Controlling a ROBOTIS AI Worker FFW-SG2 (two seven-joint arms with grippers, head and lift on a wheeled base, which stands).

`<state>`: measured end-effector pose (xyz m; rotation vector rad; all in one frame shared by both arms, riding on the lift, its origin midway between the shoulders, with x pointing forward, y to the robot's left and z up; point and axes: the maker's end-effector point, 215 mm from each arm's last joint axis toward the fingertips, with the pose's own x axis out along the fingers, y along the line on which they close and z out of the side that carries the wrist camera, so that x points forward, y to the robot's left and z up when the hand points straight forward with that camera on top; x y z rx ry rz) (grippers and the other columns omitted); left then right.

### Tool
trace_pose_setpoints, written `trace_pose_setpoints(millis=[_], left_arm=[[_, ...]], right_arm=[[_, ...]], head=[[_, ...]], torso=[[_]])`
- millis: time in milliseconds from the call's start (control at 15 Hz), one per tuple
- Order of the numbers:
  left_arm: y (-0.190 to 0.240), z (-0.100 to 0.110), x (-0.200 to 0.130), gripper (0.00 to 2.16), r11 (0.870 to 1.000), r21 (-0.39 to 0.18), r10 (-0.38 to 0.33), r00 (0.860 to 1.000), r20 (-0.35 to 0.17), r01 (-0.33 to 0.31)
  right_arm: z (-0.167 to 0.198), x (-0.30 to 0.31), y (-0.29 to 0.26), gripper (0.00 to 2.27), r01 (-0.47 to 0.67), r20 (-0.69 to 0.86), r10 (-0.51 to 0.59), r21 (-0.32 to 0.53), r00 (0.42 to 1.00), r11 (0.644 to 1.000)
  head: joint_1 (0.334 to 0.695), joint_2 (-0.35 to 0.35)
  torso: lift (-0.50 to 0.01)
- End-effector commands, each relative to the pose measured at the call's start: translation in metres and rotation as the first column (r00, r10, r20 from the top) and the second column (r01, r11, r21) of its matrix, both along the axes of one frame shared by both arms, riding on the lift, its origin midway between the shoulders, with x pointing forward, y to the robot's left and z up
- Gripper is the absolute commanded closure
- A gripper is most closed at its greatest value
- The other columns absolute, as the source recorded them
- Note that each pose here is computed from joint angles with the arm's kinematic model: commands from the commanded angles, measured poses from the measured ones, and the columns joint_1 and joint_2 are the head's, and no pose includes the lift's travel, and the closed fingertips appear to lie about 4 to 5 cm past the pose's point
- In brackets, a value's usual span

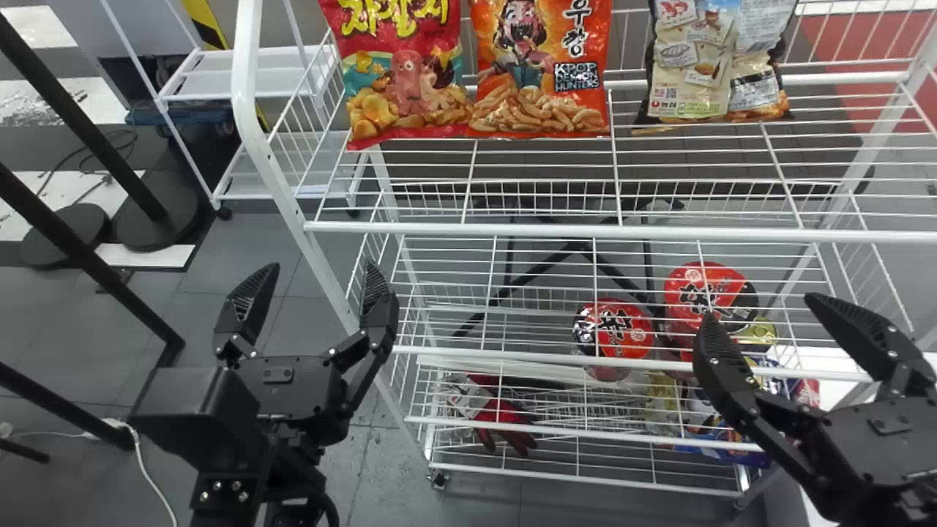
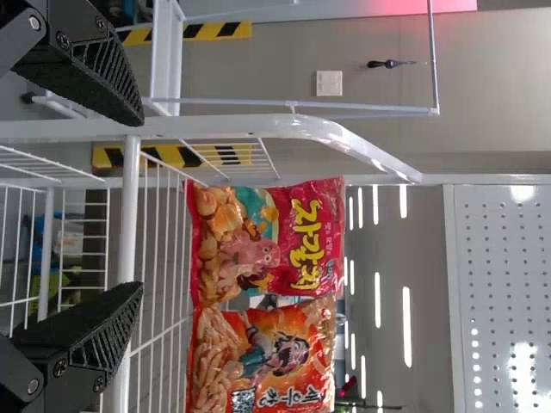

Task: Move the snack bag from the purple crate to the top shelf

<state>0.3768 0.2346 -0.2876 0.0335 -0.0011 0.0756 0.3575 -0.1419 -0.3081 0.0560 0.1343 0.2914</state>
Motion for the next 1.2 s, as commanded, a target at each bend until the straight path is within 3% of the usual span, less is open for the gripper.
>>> trace_pose_setpoints(millis=[0, 1133], left_arm=[[0.0006, 0.0007, 0.0013, 0.16, 1.000, 0.002, 0.001, 1.000, 0.003, -0.001], [0.0003, -0.0077, 0.0055, 0.16, 1.000, 0.004, 0.000, 1.000, -0.008, 0.000]], right_arm=[[0.0050, 0.0011, 0.0001, 0.16, 0.000, 0.015, -0.001, 0.005, 1.000, 1.000], [0.0042, 0.0043, -0.0026, 0.16, 0.006, 0.022, -0.006, 0.008, 1.000, 1.000]], head=[[0.695, 0.145], [0.695, 0.139]], torso=[[-0.178], [-0.246]])
